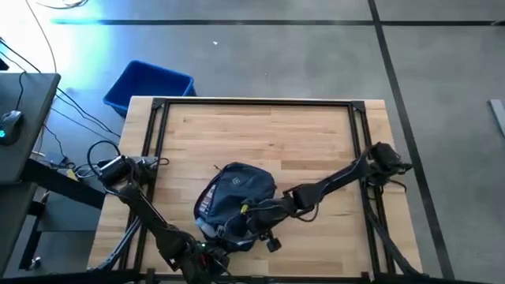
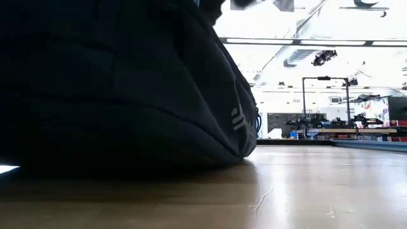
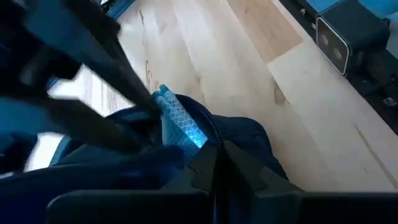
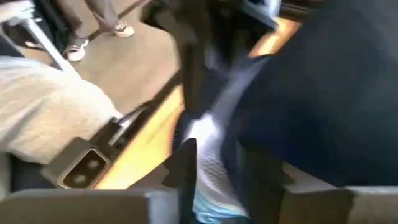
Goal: Unpack backpack
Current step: Adjust the white zip bag in the bag, then close the backpack
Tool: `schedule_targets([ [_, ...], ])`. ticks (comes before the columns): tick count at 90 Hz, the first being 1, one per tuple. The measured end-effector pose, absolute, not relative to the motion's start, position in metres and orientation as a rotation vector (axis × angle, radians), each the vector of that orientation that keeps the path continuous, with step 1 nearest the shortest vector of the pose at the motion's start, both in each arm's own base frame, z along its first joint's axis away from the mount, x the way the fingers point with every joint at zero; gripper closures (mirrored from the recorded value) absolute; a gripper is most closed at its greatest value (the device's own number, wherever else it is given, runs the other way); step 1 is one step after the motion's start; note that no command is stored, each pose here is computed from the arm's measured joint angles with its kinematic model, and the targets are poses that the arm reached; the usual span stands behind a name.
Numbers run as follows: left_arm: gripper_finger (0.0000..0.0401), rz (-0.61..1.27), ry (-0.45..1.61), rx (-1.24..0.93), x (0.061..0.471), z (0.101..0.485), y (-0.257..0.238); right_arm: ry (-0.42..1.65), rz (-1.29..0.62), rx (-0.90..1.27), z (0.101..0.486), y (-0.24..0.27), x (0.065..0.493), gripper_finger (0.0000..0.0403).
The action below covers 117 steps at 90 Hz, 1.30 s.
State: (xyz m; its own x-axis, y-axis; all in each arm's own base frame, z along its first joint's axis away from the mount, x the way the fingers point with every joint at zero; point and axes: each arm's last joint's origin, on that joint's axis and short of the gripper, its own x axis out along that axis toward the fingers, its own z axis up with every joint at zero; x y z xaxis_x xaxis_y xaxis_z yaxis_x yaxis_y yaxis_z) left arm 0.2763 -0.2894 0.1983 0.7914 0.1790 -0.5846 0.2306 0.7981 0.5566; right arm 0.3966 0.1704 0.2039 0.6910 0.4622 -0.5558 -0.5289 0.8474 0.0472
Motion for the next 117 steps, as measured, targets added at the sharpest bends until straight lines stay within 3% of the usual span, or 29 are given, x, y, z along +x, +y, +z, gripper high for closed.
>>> schedule_targets([
  [32,0.0401,0.009,0.666,0.663,0.277,0.198,-0.287,0.629,0.613,-0.14,0.189,0.172,0.398,0.0399],
  [57,0.0401,0.089,0.632,0.644,0.278,0.199,-0.285,0.759,0.59,-0.137,0.154,0.161,0.405,0.0402],
  [85,0.0401,0.097,0.619,0.61,0.273,0.199,-0.289,0.891,0.456,-0.226,0.153,0.147,0.396,0.0403],
  [97,0.0401,0.109,0.621,0.591,0.276,0.199,-0.287,0.916,0.408,-0.258,0.165,0.145,0.389,0.0403],
  [117,0.0401,0.146,0.642,0.532,0.29,0.199,-0.273,0.857,0.34,-0.336,0.216,0.146,0.366,0.0403],
])
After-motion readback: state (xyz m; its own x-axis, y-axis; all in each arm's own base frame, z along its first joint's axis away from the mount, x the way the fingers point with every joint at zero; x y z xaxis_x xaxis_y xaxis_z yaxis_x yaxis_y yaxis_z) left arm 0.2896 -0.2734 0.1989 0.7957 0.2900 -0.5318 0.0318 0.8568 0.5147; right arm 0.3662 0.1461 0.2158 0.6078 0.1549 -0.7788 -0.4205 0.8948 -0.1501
